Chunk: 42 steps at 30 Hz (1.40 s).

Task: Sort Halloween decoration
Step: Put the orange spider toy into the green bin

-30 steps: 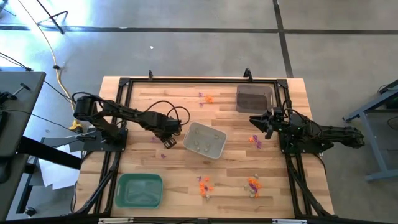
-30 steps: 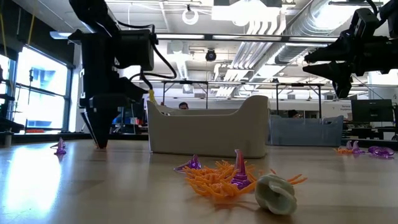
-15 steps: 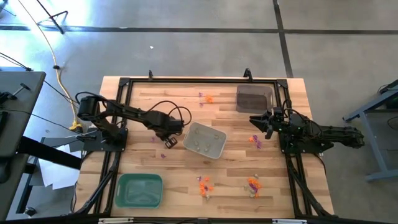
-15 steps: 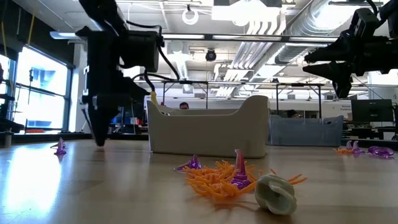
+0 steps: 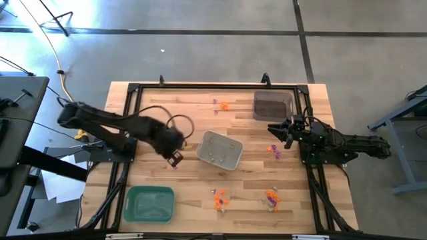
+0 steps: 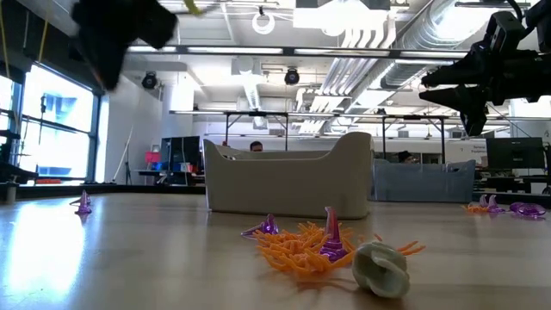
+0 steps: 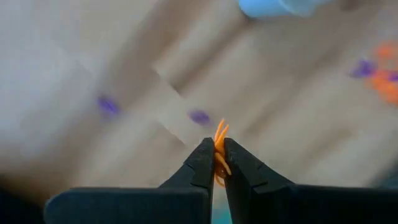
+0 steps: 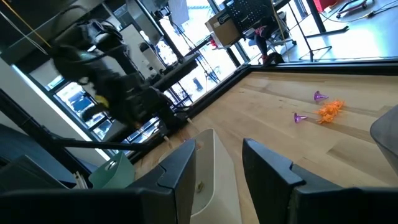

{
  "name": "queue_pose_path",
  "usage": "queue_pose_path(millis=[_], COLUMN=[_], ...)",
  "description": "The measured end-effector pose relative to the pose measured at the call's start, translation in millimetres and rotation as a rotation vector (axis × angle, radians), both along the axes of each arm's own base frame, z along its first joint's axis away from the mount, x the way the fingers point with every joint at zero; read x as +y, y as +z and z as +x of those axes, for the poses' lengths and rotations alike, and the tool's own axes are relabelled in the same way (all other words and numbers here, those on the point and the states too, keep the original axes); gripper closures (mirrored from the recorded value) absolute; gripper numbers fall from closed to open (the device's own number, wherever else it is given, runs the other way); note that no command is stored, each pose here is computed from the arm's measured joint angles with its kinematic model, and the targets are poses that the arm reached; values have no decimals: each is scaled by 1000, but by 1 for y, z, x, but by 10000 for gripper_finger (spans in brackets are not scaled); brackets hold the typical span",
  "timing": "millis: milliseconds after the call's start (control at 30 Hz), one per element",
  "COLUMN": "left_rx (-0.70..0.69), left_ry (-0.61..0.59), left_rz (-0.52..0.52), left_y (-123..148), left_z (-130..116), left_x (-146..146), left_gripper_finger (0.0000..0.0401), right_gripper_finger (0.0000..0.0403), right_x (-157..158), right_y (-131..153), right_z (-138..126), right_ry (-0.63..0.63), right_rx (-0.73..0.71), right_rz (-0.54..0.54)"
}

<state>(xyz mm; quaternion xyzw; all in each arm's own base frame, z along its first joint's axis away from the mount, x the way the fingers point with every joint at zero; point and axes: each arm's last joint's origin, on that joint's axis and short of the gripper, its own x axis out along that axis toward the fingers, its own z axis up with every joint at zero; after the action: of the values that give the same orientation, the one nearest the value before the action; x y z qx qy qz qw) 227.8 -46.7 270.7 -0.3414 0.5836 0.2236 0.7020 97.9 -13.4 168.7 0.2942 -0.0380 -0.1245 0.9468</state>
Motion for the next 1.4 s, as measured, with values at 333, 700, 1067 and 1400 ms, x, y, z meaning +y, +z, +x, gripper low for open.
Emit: queue_pose_path(millis=[333,700,1067,1400], left_rx=[81,144,149,80], left_ry=[122,-5,-129,-244], left_rz=[-180,-117,-28,27], left_y=[6,4,-11,-10], left_z=[-45,-99,-112,-113], left_x=[-92,-137,-159,-158], left_gripper_finger=[391,390,321,302], right_gripper_finger=[277,277,277,277], right_x=[0,0,0,0], right_y=[0,0,0,0], right_z=[0,0,0,0], right_ry=[0,0,0,0], right_rx=[1,1,1,0], right_rz=[0,0,0,0])
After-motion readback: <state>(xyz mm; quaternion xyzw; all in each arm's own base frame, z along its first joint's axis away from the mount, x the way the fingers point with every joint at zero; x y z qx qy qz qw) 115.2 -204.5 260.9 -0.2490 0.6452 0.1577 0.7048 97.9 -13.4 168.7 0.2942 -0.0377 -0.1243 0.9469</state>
